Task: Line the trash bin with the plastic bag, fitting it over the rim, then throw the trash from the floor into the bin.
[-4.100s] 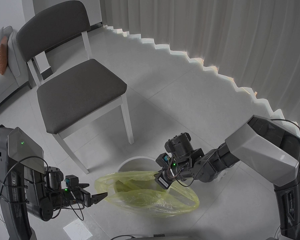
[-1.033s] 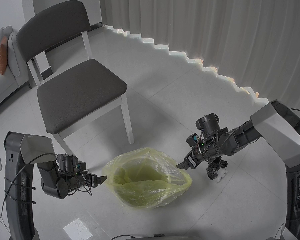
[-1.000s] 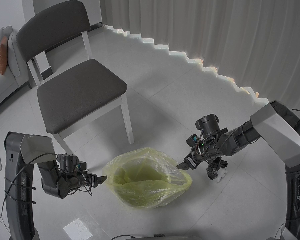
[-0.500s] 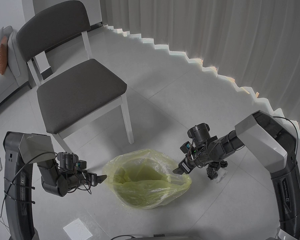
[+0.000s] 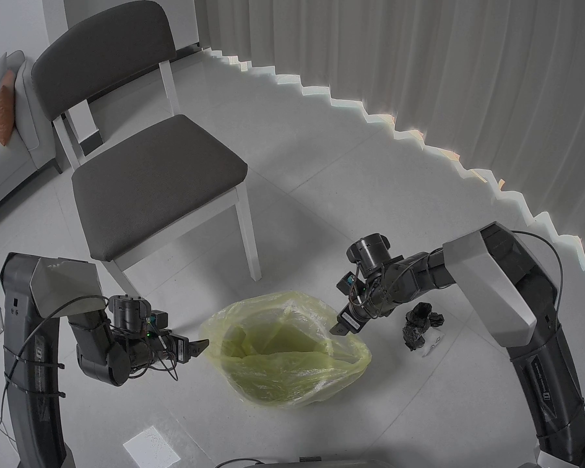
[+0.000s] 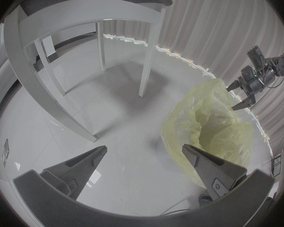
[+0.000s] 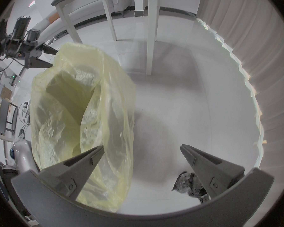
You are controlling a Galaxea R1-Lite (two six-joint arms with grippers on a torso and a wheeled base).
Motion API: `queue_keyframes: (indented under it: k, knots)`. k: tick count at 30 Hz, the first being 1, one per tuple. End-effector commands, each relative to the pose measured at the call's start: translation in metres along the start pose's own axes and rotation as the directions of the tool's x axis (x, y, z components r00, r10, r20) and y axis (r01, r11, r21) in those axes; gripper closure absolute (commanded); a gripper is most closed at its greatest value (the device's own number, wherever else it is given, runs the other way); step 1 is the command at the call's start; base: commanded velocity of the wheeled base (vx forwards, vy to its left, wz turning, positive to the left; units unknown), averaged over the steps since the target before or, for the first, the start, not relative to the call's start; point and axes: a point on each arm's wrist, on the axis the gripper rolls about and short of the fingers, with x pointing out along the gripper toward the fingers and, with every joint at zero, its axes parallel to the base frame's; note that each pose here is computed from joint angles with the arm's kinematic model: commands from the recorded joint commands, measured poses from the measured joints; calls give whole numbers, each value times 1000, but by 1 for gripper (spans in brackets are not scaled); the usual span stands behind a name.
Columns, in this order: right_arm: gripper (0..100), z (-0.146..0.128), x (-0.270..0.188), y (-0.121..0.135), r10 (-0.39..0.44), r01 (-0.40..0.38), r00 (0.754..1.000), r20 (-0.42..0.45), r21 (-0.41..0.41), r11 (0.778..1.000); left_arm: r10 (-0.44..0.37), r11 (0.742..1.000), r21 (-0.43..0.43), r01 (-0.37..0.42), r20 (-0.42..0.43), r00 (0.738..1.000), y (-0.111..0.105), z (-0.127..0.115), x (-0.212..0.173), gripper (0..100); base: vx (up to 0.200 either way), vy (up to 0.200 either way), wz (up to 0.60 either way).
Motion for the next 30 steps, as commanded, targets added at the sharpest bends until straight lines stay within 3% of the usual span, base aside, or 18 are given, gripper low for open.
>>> queue_keyframes:
  k: [1,6,13,18,22,28,30]
  knots:
    - [0,13,29,24,-11,10,1000,-15,-56,998,-12,1000,8,12,16,1000,-4,6,-9,0,0,0,0]
    - [0,-21,54,49,76,-92,971,-225,-60,994,-16,1000,7,16,23,1000,-5,4,-12,0,0,0,0]
    - [0,-29,56,49,99,-116,955,-278,-46,992,-24,1000,6,24,40,999,-6,2,-13,0,0,0,0]
    - [0,-6,22,26,72,-73,977,-198,0,997,-21,1000,0,21,64,998,-6,5,-21,0,0,0,0]
    - [0,26,-29,5,38,-37,997,-68,13,999,-36,999,-32,40,93,995,-9,6,-34,0,0,0,0]
    - [0,58,-103,-19,-23,20,996,90,28,999,-75,996,-28,80,149,986,-14,7,-56,0,0,0,0]
    - [0,57,-116,-23,-31,28,995,97,34,999,-83,995,-34,90,167,982,-16,7,-60,0,0,0,0]
